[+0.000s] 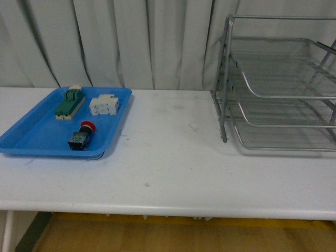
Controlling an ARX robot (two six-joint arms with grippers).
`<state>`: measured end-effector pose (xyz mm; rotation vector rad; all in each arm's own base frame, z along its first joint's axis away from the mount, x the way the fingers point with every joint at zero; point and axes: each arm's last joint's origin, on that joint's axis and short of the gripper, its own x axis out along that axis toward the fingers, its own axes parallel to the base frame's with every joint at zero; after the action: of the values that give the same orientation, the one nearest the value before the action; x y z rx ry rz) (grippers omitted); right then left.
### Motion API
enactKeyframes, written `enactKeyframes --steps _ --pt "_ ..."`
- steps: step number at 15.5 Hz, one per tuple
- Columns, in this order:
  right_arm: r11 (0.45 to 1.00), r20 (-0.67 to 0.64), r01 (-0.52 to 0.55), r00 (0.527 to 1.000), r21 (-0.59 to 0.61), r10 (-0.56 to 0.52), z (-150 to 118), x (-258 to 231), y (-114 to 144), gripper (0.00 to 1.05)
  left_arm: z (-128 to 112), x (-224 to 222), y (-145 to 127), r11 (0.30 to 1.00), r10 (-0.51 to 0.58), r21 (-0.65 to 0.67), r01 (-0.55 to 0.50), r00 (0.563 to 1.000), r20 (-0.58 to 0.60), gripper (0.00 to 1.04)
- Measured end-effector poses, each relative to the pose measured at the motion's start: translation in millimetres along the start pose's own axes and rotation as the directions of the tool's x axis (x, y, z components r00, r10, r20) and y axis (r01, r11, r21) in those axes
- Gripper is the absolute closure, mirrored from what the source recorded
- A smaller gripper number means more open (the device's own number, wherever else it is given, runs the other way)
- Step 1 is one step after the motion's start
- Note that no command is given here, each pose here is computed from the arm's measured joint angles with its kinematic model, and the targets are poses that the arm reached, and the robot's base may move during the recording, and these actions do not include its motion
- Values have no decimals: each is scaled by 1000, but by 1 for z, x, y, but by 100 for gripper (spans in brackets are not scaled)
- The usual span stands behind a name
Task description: Place button on rack with both arms
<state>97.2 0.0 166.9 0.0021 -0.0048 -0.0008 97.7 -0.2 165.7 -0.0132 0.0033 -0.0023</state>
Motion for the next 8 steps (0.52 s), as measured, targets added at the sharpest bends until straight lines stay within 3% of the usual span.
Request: enactKeyframes --steps 8 --pt "1000 0 0 1000 0 0 0 0 0 6 0 0 0 1000 0 0 0 1000 0 7"
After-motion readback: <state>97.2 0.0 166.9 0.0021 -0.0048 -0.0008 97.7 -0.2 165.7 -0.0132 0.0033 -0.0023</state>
